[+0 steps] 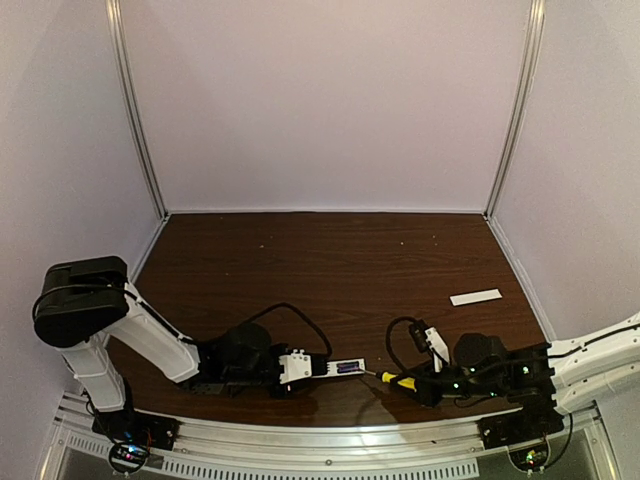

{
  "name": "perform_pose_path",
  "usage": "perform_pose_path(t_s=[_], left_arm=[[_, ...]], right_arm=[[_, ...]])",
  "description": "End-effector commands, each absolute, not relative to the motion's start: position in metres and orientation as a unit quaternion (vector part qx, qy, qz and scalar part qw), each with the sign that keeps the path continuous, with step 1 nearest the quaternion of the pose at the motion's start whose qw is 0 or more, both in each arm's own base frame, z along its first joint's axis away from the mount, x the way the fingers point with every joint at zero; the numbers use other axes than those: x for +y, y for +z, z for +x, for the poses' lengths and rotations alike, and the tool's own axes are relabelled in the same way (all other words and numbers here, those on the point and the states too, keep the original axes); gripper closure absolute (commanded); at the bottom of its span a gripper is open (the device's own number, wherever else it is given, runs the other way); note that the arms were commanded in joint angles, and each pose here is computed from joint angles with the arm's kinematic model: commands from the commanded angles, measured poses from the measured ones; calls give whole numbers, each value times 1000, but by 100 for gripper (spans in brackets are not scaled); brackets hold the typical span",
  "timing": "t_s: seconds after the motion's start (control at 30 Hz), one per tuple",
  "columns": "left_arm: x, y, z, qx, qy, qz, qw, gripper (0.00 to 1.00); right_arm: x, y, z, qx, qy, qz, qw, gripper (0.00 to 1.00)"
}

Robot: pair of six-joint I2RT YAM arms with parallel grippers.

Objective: Unload the batteries from the remote control

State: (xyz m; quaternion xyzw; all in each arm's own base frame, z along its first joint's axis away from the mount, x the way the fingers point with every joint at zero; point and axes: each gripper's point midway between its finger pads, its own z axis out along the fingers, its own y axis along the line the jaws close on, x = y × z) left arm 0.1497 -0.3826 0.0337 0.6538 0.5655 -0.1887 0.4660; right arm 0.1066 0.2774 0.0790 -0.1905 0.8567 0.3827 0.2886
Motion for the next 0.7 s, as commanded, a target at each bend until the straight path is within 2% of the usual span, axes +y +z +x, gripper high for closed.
perform_pose_path(t_s=[0.0, 0.4, 0.67], left_arm=[[-412, 81, 122, 492, -270, 651, 512, 100], [-410, 78, 141, 521, -239, 630, 524, 100], [-412, 72, 155, 545, -222, 619, 520, 100]], right_arm=[[300, 104, 94, 823, 442, -216, 285, 100], [285, 96, 108, 859, 380, -184, 289, 100], [271, 115, 118, 873, 352, -150, 303, 100]])
